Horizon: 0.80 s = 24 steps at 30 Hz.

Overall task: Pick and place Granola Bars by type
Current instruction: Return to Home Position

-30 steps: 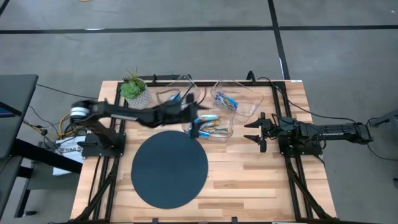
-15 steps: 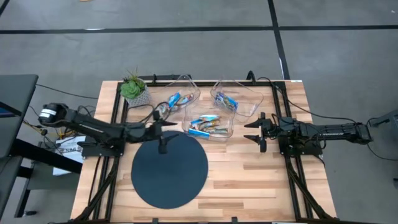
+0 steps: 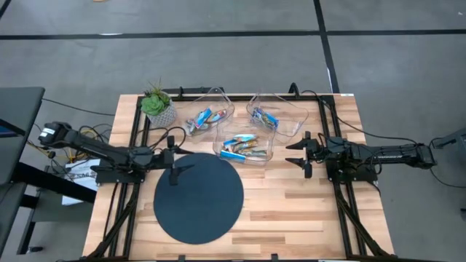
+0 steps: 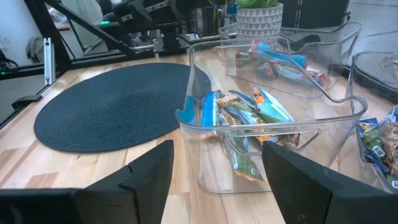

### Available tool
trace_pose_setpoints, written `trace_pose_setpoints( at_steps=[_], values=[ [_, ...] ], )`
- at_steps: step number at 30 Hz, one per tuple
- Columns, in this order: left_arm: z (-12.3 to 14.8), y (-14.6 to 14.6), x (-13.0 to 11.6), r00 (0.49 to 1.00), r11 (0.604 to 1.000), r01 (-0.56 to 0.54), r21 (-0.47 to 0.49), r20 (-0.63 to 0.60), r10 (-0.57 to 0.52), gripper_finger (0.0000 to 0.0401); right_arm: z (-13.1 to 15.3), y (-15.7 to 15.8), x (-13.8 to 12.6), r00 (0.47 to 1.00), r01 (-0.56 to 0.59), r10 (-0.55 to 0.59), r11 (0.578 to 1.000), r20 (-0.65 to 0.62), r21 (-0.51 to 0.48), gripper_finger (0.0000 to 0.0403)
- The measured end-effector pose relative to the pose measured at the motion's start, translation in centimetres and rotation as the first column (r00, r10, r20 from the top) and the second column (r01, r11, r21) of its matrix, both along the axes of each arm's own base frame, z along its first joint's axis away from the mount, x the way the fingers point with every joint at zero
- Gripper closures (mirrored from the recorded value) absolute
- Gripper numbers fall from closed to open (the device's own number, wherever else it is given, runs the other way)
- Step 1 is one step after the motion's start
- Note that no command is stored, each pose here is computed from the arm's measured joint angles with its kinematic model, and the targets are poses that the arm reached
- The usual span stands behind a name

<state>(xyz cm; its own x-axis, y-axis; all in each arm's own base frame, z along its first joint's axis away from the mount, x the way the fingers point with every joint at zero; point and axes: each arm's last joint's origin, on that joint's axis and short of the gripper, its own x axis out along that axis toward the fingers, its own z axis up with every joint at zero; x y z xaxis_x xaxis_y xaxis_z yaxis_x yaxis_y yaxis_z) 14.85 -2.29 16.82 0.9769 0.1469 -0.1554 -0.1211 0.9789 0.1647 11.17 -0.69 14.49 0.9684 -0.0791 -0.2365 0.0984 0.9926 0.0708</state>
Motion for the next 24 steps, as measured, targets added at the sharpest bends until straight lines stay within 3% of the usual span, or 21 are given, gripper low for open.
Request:
trace_pose_setpoints(
  at_steps=[16, 24],
  values=[
    [0.0, 0.4, -4.0, 0.974, 0.982, 0.171, 0.084, 0.138, -0.181, 0.0177, 0.0, 0.0, 0.0, 1.000, 0.000, 0.000, 1.000, 0.000, 0.000, 0.0163],
    [0.5, 0.4, -5.4, 0.932, 0.946, 0.300, 0.125, 0.172, -0.318, 0.0177, 0.0, 0.0, 0.0, 1.000, 0.000, 0.000, 1.000, -0.003, 0.000, 0.0163]
  ],
)
